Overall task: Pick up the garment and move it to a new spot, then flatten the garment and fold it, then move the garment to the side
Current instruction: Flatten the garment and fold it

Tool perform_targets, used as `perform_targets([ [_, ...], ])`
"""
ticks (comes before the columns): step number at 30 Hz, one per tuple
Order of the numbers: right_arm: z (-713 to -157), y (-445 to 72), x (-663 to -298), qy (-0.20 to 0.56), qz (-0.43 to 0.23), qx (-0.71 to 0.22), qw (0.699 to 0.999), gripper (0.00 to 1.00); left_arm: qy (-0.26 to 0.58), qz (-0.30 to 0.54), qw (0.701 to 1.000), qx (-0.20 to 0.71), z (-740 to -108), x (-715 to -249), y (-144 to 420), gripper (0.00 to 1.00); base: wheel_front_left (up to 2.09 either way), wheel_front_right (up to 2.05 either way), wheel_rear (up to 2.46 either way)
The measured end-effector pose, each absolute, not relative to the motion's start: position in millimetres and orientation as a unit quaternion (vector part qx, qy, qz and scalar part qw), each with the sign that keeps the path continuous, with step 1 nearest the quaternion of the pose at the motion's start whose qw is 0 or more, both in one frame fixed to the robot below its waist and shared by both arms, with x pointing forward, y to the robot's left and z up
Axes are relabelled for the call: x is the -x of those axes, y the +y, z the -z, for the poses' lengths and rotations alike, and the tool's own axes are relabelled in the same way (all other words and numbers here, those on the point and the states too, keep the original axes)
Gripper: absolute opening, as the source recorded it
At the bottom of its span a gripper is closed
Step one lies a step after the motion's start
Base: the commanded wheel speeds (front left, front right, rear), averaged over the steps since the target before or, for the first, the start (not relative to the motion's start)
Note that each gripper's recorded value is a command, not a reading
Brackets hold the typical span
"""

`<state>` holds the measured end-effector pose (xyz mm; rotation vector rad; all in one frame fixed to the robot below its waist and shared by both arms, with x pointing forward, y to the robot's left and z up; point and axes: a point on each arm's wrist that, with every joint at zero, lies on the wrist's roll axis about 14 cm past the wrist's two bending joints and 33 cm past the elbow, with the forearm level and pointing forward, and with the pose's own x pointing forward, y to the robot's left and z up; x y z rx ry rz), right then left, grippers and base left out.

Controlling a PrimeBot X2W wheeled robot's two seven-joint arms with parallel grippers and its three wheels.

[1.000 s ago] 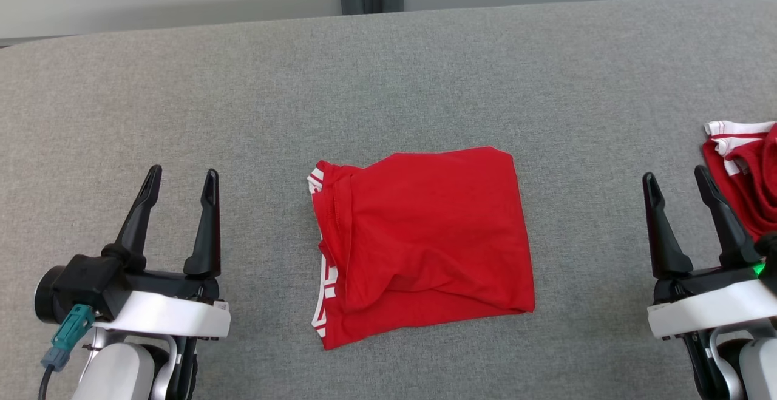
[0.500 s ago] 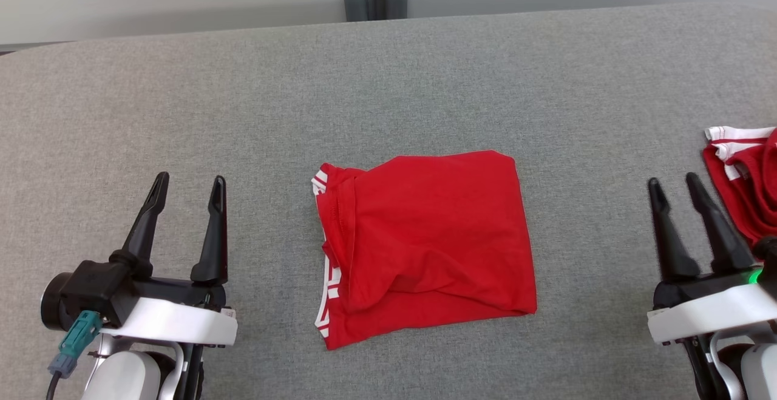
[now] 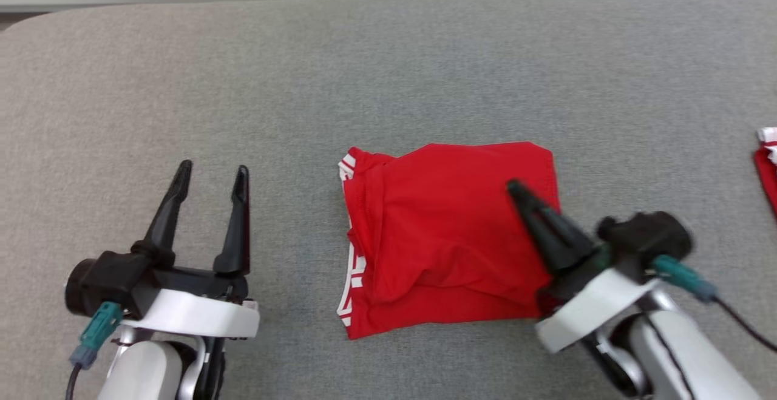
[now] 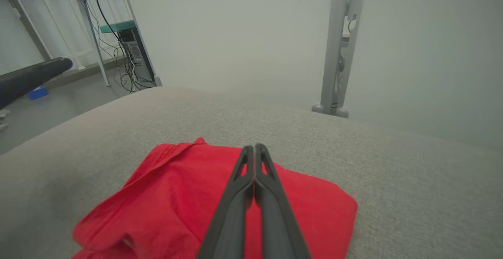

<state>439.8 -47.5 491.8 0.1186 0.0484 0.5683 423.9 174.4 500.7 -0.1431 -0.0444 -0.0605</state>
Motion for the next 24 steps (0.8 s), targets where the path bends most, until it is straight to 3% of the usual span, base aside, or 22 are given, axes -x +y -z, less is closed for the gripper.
perform_targets([
  [8,-453,43,-425,0.076,-0.428,-0.051,0.899,0.00,-0.015,0.022,0.996,0.085,-492,-425,175,1.00,0.00,0.00,0.00],
  [16,-411,69,-405,0.131,-0.479,-0.047,0.867,0.00,-0.003,0.005,0.996,0.088,-482,-422,185,1.00,0.00,0.00,0.00],
  [24,-406,75,-388,0.144,-0.489,-0.070,0.858,0.00,0.000,0.006,0.996,0.090,-478,-424,185,1.00,0.00,0.00,0.00],
])
